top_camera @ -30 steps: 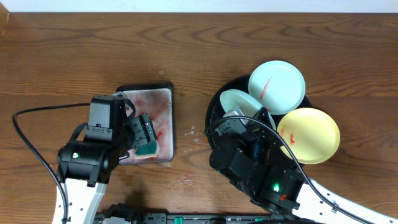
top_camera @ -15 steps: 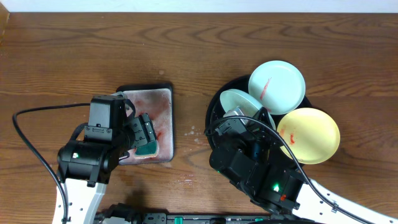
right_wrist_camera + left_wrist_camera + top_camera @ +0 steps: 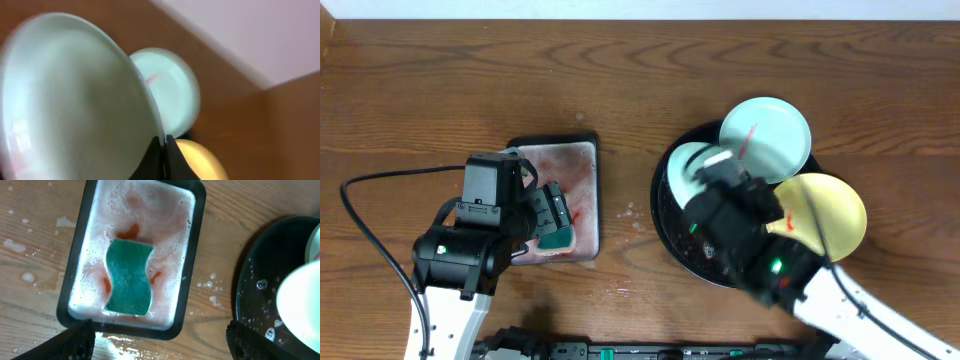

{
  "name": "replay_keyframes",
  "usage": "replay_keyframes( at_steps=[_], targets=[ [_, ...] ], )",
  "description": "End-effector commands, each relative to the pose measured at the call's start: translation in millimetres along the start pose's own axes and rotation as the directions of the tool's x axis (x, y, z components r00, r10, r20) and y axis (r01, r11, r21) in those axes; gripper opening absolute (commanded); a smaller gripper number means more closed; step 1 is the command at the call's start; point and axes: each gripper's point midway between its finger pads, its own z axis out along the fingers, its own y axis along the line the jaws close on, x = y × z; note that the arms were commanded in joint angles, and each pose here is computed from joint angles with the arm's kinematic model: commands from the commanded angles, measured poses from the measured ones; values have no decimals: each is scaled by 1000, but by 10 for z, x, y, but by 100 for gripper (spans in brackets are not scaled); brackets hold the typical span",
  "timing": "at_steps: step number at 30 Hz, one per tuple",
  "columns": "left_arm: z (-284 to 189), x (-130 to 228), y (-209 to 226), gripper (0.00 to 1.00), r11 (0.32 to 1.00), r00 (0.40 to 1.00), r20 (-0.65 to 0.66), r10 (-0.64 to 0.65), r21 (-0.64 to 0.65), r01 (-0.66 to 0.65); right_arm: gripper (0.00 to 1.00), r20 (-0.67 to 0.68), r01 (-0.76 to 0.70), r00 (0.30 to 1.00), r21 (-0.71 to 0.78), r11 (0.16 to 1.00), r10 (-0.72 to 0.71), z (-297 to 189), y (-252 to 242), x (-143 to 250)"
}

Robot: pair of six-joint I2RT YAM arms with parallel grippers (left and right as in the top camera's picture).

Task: Clean dirty plates on tray and stack at the side
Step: 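Carry the pale green plate right and set it on the table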

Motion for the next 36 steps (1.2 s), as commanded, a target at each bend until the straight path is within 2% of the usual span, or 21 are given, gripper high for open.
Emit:
replay_keyframes(
  at_steps=[1, 5, 6, 10, 11, 12, 15, 17, 18, 21, 24, 27, 28, 29, 30, 32, 34, 36],
  targets=[
    [10, 5, 2, 84, 1000, 1000, -7, -1, 1, 1, 1, -179, -376, 925, -293, 879, 336, 149, 198, 47],
    [10, 5, 2, 84, 1000, 1000, -7, -1, 1, 1, 1, -259, -594, 803, -403, 696, 536, 215, -199, -111],
    [10, 6, 3, 84, 1000, 1000, -7, -1, 1, 1, 1, -263, -624, 780, -400, 672, 567, 245, -318, -115],
    [10, 6, 3, 84, 1000, 1000, -7, -1, 1, 1, 1, -242, -808, 589, -178, 561, 771, 562, -1355, 320],
    [10, 6, 3, 84, 1000, 1000, -7, -1, 1, 1, 1, -231, -857, 513, -97, 505, 826, 623, -1604, 505],
    [10, 5, 2, 84, 1000, 1000, -7, -1, 1, 1, 1, -203, -913, 398, 9, 409, 894, 687, -1920, 770],
    [10, 5, 2, 84, 1000, 1000, -7, -1, 1, 1, 1, -118, -960, 219, 152, 236, 969, 777, -2410, 1221],
    [10, 5, 2, 84, 1000, 1000, -7, -1, 1, 1, 1, -44, -969, 75, 233, 83, 996, 828, -2707, 1569],
    [10, 5, 2, 84, 1000, 1000, -7, -1, 1, 1, 1, -11, -962, 41, 270, 42, 999, 864, -2831, 1744],
    [10, 5, 2, 84, 1000, 1000, -7, -1, 1, 1, 1, 38, -924, 4, 382, -11, 999, 989, -3015, 2205],
    [10, 6, 3, 84, 1000, 1000, -7, -1, 1, 1, 1, 16, -860, -50, 508, -51, 999, 1085, -2948, 2696],
    [10, 5, 2, 84, 1000, 1000, -7, -1, 1, 1, 1, -71, -834, -72, 551, -21, 995, 1242, -2762, 2985],
    [10, 6, 3, 84, 1000, 1000, -7, -1, 1, 1, 5, -95, -845, -56, 535, 3, 994, 1275, -2740, 2969],
    [10, 5, 2, 84, 1000, 1000, -7, -1, 1, 1, 27, -110, -864, -25, 503, 34, 994, 1301, -2749, 2894],
    [10, 6, 3, 84, 1000, 1000, -7, -1, 1, 1, 31, -109, -872, -18, 489, 38, 994, 1306, -2763, 2849],
    [10, 6, 3, 84, 1000, 1000, -7, -1, 1, 1, 47, -114, -925, 70, 365, 107, 991, 1290, -2841, 2453],
    [10, 6, 3, 84, 1000, 1000, -7, -1, 1, 1, 52, -132, -960, 176, 197, 200, 976, 1163, -2805, 1938],
    [10, 6, 3, 84, 1000, 1000, -7, -1, 1, 1, 52, -168, -963, 211, 131, 234, 963, 970, -2630, 1640]
  ],
)
